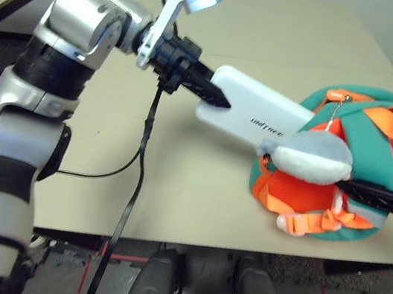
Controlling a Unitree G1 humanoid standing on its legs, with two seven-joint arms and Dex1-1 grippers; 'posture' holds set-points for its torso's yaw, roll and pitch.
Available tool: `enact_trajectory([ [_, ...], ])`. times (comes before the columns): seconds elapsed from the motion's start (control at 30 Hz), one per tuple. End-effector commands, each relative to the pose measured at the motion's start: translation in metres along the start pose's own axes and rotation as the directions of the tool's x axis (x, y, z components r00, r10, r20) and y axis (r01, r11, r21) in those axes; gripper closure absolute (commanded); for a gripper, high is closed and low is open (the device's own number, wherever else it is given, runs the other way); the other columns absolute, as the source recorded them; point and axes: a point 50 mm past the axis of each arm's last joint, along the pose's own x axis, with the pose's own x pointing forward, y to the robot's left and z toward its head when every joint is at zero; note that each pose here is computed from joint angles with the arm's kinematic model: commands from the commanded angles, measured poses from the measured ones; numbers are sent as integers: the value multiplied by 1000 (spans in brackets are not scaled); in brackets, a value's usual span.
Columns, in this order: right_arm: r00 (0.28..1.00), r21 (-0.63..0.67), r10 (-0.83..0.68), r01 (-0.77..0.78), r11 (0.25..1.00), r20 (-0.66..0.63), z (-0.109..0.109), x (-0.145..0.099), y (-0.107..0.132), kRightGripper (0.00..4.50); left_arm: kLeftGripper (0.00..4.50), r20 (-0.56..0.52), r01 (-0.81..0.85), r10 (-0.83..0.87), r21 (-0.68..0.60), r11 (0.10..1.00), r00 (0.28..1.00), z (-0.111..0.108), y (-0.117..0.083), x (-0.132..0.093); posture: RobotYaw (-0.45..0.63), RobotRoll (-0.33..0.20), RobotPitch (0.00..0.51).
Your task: Put the pencil case into the backpack and zip it.
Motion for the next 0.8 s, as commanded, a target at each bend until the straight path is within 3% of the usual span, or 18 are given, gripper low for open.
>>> enact_trajectory([
  [0.03,1000,5,17,-17,1000,1,-1,3,2,4294,3121,-38,39,-38,37,999,999,4,-1,10,-180,0,98],
  [0.5,999,-1,40,-40,999,14,2,9,2,4294,3121,-124,74,-69,42,996,990,-11,12,59,-173,0,100],
  [0.8,999,-8,50,-50,999,20,3,14,2,4294,3121,-160,60,-50,54,997,986,-25,16,68,-166,0,97],
])
